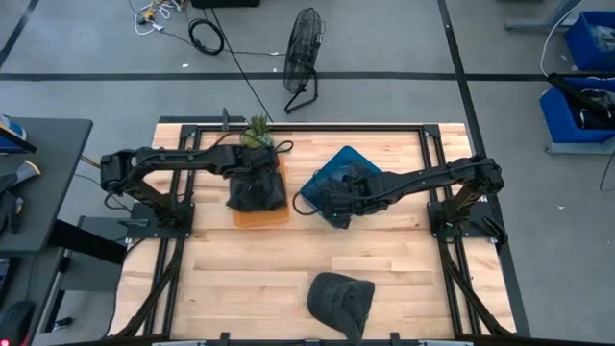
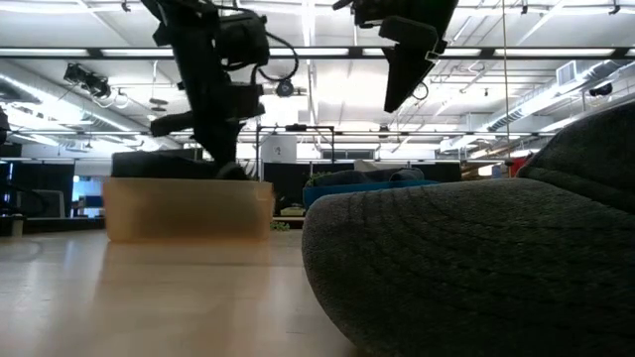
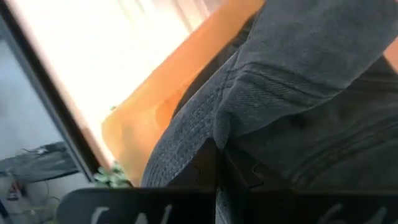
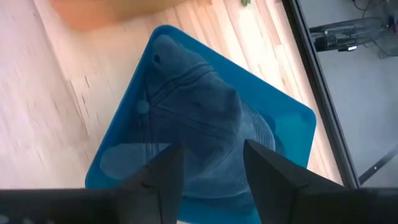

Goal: Pick & Place hat
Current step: Put the left black cap into the orange bin

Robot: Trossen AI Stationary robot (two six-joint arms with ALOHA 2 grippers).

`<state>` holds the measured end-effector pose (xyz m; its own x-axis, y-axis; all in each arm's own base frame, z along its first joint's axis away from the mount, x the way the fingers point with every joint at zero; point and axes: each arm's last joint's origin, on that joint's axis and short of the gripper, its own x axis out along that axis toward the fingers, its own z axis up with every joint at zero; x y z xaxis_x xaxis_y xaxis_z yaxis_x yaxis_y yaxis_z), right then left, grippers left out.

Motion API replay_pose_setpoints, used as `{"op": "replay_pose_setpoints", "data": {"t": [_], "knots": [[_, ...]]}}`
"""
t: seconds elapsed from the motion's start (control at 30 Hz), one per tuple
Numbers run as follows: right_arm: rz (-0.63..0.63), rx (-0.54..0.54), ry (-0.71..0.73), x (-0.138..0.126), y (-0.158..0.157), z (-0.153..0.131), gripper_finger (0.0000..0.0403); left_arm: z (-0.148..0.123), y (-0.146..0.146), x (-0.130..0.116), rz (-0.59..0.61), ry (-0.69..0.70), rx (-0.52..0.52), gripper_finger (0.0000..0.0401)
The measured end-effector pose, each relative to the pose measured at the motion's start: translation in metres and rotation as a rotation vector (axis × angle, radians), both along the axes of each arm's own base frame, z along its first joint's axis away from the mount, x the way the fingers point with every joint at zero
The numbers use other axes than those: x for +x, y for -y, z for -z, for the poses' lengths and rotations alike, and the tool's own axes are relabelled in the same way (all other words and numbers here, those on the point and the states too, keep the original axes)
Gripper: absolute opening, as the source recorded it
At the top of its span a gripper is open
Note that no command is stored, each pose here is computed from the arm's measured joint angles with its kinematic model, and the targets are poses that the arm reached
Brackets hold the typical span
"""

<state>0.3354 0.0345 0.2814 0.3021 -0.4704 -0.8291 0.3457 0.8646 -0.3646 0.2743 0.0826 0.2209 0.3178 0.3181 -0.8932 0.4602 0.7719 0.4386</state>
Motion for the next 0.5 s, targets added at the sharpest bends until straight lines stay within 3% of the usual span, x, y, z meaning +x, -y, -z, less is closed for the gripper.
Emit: {"op": "replay_pose_setpoints", "data": {"t": [0.17, 0.3, 0.5], "knots": [[0.001, 0.0, 0.007, 0.001, 0.001, 0.0, 0.0169, -0.011, 0.004, 0.008, -0.01, 0.057, -0.003, 0.0008], [0.005, 0.003, 0.015, 0.001, 0.001, 0.0, 0.0169, -0.01, 0.005, 0.005, 0.005, 0.021, -0.004, 0.0011], [0.002, 0.004, 0.028, 0.003, 0.001, -0.001, 0.0169, -0.018, 0.006, 0.001, 0.06, -0.067, 0.098, 0.001]]}}
